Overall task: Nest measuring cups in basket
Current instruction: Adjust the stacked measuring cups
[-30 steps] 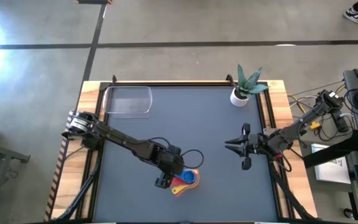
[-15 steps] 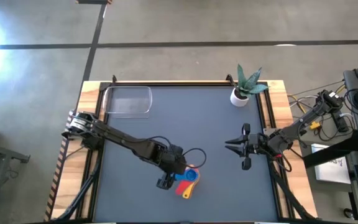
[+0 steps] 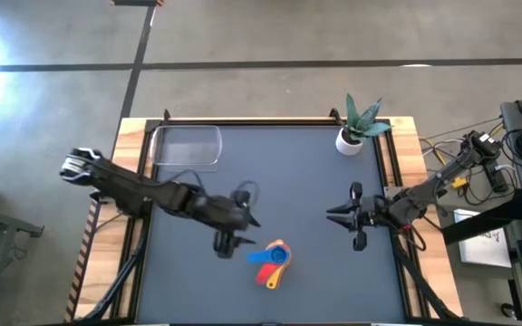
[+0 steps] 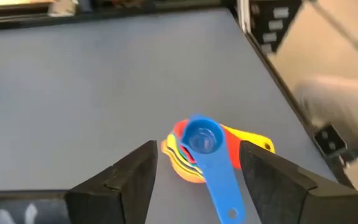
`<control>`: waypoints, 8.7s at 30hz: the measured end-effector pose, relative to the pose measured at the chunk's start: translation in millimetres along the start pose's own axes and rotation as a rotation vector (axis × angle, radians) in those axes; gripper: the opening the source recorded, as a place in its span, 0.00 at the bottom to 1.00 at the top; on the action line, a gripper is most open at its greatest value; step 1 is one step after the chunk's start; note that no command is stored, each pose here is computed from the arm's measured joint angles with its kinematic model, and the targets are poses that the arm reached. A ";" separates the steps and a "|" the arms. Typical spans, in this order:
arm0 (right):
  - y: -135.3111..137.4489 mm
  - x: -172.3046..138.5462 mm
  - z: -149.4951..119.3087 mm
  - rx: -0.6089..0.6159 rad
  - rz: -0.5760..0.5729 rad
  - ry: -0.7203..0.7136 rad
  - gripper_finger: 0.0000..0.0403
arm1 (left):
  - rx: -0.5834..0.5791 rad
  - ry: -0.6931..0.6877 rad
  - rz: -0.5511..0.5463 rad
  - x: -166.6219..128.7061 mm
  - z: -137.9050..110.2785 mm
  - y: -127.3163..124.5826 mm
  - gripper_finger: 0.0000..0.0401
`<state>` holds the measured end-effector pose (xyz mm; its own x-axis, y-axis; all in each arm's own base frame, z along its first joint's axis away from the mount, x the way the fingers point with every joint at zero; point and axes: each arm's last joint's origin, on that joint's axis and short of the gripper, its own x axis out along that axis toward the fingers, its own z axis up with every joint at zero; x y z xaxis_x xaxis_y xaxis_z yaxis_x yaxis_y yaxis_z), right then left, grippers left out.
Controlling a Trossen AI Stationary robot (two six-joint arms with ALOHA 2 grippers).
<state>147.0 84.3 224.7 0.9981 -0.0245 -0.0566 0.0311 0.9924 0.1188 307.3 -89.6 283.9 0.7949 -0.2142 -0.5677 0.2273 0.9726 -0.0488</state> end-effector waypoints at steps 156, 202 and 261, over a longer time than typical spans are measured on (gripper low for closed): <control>128.9 239.2 -50.5 0.047 0.019 1.035 0.02 | -0.185 0.248 0.007 73.0 -110.5 -20.7 0.00; 120.0 246.6 -47.4 0.022 -0.011 0.987 0.02 | -0.166 0.185 -0.093 61.8 -97.6 -26.9 0.00; 113.2 257.0 -43.8 -0.002 -0.063 0.883 0.02 | -0.044 0.173 0.025 80.2 -103.6 49.6 0.00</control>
<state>404.8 195.6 180.2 0.5887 0.0221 -0.8080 0.0840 0.9925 0.0883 324.1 -49.2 150.8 0.6905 -0.1748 -0.7019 0.1804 0.9813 -0.0670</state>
